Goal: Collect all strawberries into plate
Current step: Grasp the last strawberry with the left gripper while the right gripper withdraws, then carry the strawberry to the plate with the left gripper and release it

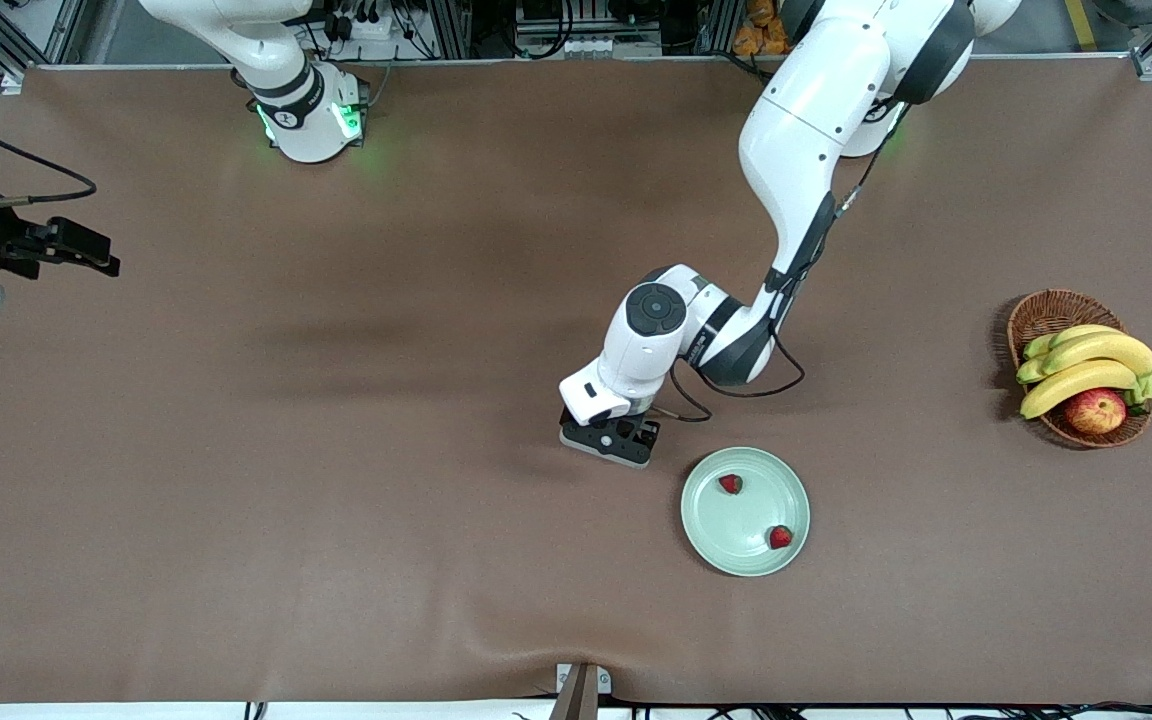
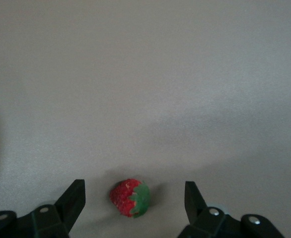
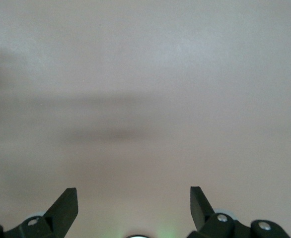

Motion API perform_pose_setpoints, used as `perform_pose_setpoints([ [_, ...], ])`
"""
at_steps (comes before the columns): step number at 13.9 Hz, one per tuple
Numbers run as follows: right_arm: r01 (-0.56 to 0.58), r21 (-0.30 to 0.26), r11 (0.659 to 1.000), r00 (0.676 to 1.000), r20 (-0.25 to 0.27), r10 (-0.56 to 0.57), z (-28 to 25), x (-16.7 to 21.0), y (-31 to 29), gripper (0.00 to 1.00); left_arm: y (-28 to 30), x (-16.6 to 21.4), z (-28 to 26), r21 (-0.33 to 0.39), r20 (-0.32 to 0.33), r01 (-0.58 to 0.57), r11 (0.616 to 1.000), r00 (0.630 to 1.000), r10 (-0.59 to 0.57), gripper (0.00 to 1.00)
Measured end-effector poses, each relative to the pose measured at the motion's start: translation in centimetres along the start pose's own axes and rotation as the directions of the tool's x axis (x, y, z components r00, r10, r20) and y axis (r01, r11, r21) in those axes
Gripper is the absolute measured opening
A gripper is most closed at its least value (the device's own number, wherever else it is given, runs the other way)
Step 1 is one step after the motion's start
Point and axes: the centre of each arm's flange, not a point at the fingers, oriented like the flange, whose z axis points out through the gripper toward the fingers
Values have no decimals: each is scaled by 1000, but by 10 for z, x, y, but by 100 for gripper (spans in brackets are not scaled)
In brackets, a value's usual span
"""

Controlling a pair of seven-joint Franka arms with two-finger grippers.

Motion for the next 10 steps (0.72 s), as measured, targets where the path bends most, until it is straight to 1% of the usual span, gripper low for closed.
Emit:
perform_pose_setpoints([
  [1, -9, 0, 1000, 1000, -1, 9, -2, -2, -1, 100, -2, 1, 0, 5, -1, -2, 1000, 1000, 2, 84],
  [3, -15, 1, 1000, 1000, -7, 15, -6, -5, 0, 100, -4, -1, 3, 15, -1, -13, 1000, 1000, 13, 82],
  [6, -25, 3, 1000, 1000, -19, 25, -12, -10, 5, 100, -7, -9, 19, 23, 17, -17, 1000, 1000, 17, 82],
  [9, -29, 4, 1000, 999, -25, 29, -15, -12, 7, 100, -8, -11, 23, 23, 18, -17, 1000, 1000, 17, 81],
  [10, -34, 5, 999, 999, -25, 34, -15, -12, 10, 100, -7, -10, 22, 22, 15, -17, 1000, 1000, 17, 74],
])
